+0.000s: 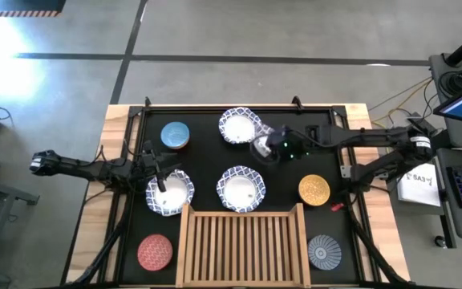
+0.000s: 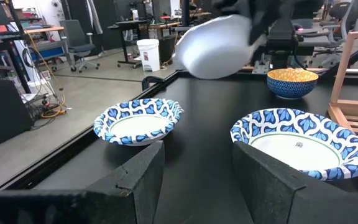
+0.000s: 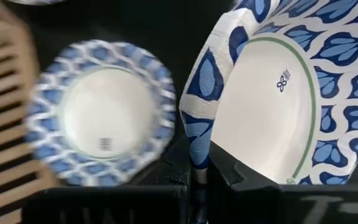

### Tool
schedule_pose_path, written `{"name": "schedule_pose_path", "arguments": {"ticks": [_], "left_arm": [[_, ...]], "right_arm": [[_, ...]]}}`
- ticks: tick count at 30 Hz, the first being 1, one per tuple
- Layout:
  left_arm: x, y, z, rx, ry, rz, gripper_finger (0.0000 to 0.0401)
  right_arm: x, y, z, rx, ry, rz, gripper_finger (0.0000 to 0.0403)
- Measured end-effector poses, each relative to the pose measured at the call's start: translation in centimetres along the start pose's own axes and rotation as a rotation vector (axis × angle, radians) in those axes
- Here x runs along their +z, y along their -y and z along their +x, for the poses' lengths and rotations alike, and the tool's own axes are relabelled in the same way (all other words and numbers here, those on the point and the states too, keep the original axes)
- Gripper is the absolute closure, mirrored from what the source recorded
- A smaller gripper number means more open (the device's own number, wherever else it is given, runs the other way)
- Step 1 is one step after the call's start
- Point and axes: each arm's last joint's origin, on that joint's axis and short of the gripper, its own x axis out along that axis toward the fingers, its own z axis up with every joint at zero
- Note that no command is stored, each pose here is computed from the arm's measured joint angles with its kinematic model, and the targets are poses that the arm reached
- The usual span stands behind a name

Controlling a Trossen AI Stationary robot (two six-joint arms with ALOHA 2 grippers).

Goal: Place and stack bowls onto a shelf
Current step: Put the white patterned bowl on the shelf

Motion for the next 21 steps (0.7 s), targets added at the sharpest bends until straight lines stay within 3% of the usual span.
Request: {"name": "schedule_pose_path", "arguments": {"ticks": [7,21], "left_arm": [[0.0,0.0,0.0,0.000,0.000,0.000,0.0225],[0.0,0.0,0.0,0.000,0.000,0.000,0.0225]], "right_arm": [[-0.8,-5.0,-0.8,0.126,0.021,-0.079,0.0392],[-5.0,-13.2,-2.5,0.335,-0.020,-0.233,0.0392]]}}
